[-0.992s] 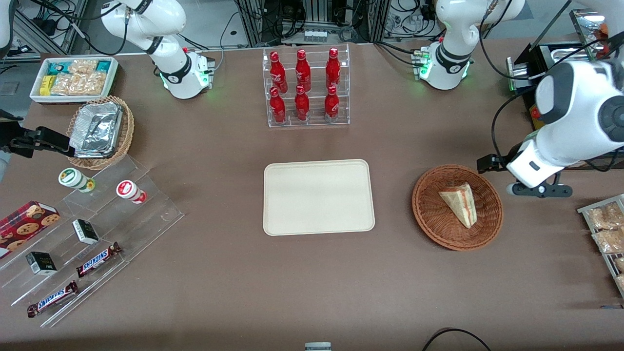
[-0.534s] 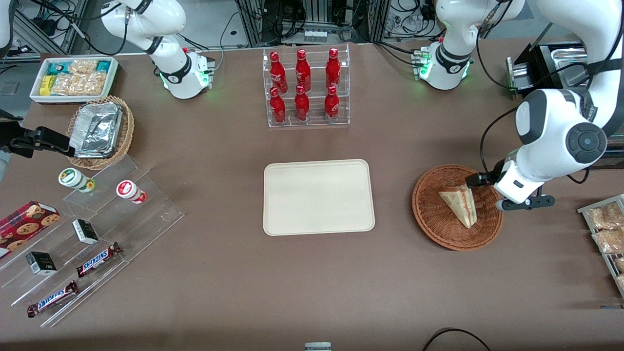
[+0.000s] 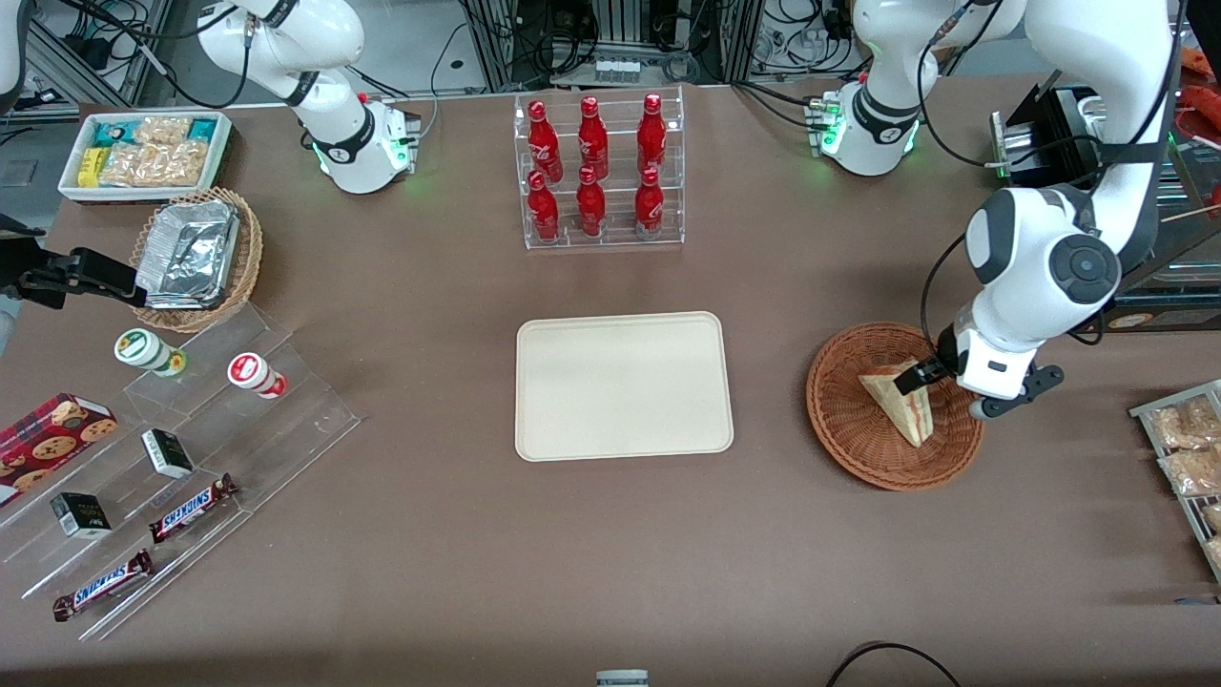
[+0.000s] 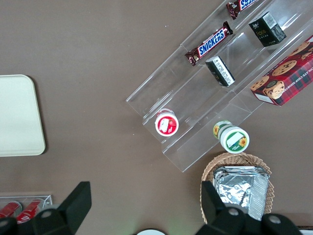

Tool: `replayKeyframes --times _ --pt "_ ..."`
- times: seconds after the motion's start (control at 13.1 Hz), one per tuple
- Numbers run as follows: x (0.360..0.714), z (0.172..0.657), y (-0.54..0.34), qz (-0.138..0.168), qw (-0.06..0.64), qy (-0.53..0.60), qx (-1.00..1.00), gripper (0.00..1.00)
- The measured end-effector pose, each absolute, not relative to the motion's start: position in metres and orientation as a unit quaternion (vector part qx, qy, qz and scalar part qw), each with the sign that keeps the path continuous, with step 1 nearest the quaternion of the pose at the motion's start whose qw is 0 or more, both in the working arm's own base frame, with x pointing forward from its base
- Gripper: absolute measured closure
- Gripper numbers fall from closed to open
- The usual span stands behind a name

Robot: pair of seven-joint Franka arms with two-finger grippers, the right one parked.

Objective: Place sandwich from basket to tray
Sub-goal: 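Lower the left gripper onto the wrapped sandwich and close on it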

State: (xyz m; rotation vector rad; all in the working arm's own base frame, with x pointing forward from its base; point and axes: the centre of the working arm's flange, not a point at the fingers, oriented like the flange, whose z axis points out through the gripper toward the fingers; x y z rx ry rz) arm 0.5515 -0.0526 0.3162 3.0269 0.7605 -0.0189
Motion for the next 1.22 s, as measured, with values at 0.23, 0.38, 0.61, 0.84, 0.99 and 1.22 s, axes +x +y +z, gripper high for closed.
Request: replayKeyframes --times 0.23,0.38,0.61,0.84,0.99,1.22 --pt "0.548 0.311 -0.056 -0.012 0.008 0.260 0.966 0.00" --pt "0.546 0.302 -0.059 -0.020 0.006 0.259 0.966 0.00" --pt "0.544 0.291 -0.061 -0.031 0.002 0.259 0.965 0.00" --pt "0.544 0.278 -0.060 -0.037 0.001 0.260 0.965 0.00" --pt "0.545 0.269 -0.059 -0.036 0.002 0.262 0.964 0.00" --pt "0.547 0.258 -0.055 -0.035 0.003 0.266 0.963 0.00"
